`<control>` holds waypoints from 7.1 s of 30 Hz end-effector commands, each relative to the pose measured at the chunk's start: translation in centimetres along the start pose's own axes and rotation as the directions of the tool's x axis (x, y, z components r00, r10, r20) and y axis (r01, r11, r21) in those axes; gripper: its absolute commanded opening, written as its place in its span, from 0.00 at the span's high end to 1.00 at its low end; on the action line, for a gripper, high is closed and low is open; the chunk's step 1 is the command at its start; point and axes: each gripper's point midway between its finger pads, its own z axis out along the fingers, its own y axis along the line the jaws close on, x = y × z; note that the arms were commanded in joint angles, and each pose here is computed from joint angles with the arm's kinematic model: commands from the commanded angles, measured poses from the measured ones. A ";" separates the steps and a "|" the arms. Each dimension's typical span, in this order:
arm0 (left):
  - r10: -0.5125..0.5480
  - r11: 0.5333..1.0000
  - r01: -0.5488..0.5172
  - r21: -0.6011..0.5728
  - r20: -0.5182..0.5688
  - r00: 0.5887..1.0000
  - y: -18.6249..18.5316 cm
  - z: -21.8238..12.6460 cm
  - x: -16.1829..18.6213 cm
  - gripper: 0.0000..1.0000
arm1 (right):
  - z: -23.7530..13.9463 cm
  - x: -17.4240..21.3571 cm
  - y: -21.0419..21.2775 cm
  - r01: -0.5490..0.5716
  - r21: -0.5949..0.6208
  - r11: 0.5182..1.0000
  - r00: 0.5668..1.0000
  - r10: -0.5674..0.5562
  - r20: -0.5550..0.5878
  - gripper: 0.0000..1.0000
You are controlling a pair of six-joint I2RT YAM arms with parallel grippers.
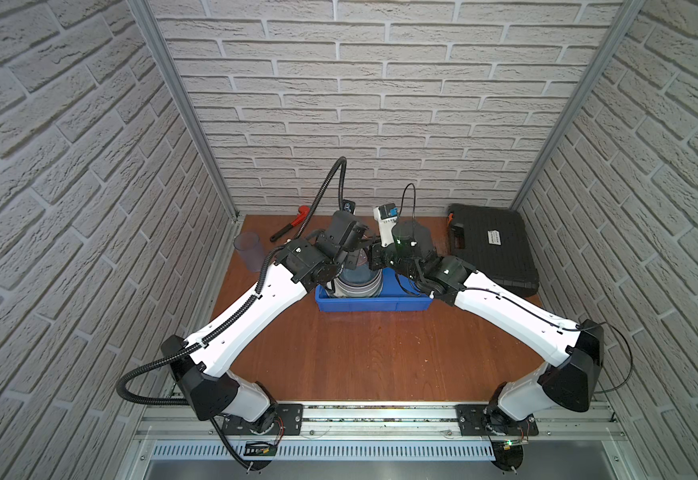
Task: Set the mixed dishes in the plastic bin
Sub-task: 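Grip the pink cup with the right gripper and open the left gripper, then lower the pink cup into the bin with the right gripper while the left draws back, then open and raise the right gripper while the left arm returns to rest, then lower the left gripper over the clear frosted cup and grip it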
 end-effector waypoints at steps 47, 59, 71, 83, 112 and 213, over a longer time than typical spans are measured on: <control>-0.111 0.987 0.105 0.119 0.042 0.993 3.4 -4.7 3.1 0.52 | -2.7 0.2 -9.4 0.050 0.208 0.977 0.997 -0.036 -0.069 0.94; -0.149 0.988 0.148 0.039 0.012 0.989 6.9 -5.3 6.8 0.29 | -2.7 -1.3 -15.5 0.204 0.347 0.915 0.956 -0.110 -0.271 0.94; -0.171 0.985 0.171 -0.018 0.006 0.985 9.0 -6.2 8.8 0.25 | 0.1 0.4 -19.4 0.331 0.361 0.872 0.873 -0.137 -0.468 0.94; -0.172 0.984 0.171 -0.052 -0.015 0.985 9.9 -6.0 10.3 0.23 | 3.3 3.2 -23.5 0.342 0.379 0.860 0.819 -0.075 -0.570 0.94; -0.178 0.982 0.174 -0.073 -0.048 0.983 10.1 -4.4 11.3 0.21 | 7.4 6.9 -28.4 0.258 0.442 0.859 0.802 0.066 -0.594 0.86; -0.544 0.831 0.369 -0.416 -0.466 0.698 37.2 19.1 14.6 0.75 | -5.2 12.1 -8.2 -0.065 -0.390 0.918 0.957 -0.053 -0.284 0.29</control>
